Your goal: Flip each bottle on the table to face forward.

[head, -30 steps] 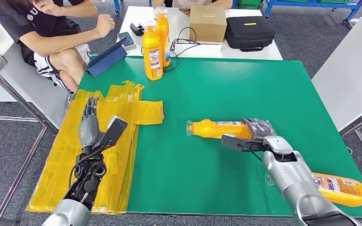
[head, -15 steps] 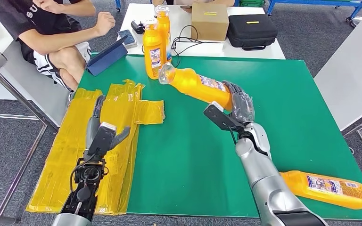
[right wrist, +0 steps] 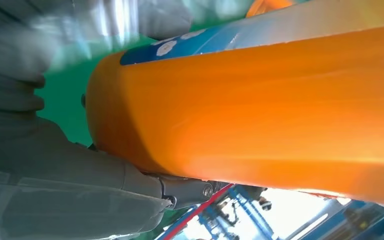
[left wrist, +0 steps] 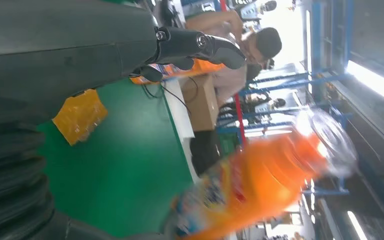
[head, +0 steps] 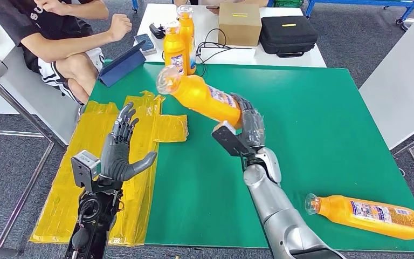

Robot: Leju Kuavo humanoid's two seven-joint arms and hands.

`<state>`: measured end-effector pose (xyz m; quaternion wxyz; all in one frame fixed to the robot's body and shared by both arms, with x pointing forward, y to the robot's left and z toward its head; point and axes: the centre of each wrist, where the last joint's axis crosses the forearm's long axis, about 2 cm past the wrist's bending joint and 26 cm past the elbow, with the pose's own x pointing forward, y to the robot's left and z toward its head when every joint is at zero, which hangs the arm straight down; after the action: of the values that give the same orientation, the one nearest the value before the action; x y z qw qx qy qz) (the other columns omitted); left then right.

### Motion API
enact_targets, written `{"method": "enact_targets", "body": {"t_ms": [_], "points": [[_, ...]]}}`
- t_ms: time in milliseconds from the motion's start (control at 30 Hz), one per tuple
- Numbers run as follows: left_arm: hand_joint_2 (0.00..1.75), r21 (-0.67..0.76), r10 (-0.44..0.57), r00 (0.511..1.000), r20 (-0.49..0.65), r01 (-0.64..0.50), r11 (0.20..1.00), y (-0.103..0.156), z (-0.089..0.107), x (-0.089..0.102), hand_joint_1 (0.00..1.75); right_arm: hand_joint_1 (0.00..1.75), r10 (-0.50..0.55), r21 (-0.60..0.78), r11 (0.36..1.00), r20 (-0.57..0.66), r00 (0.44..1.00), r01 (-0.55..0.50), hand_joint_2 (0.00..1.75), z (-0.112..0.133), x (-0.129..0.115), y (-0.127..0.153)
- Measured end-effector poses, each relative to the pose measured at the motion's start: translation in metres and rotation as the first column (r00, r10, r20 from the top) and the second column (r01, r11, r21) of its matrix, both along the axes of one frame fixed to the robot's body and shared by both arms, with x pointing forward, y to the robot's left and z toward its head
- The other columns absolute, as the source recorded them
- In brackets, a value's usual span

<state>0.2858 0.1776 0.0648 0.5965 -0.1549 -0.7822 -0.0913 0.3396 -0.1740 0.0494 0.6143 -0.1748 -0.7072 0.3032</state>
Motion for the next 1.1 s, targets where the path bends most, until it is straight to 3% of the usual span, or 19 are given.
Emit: {"method": "enact_targets", "body": {"t_ms": [400, 833, 1100], "points": [[1.75, -0.005, -0.029, 0.999, 0.026, 0.03, 1.0, -0.009, 0.009, 0.0, 0.0, 1.75, 0.061, 0.012, 0.998, 0.0, 0.998, -0.061, 1.75, -0.001, -0.013, 0.03], [1.75, -0.009, -0.022, 1.0, 0.008, 0.022, 1.0, -0.024, 0.015, 0.015, 0.0, 1.75, 0.273, 0.007, 0.962, 0.05, 0.961, -0.274, 1.75, 0.006, -0.057, 0.109], [1.75, -0.036, -0.009, 1.0, -0.006, 0.009, 0.999, -0.025, 0.013, 0.013, 0.0, 1.75, 0.327, 0.012, 0.945, 0.044, 0.944, -0.327, 1.75, 0.004, -0.068, 0.121]]}}
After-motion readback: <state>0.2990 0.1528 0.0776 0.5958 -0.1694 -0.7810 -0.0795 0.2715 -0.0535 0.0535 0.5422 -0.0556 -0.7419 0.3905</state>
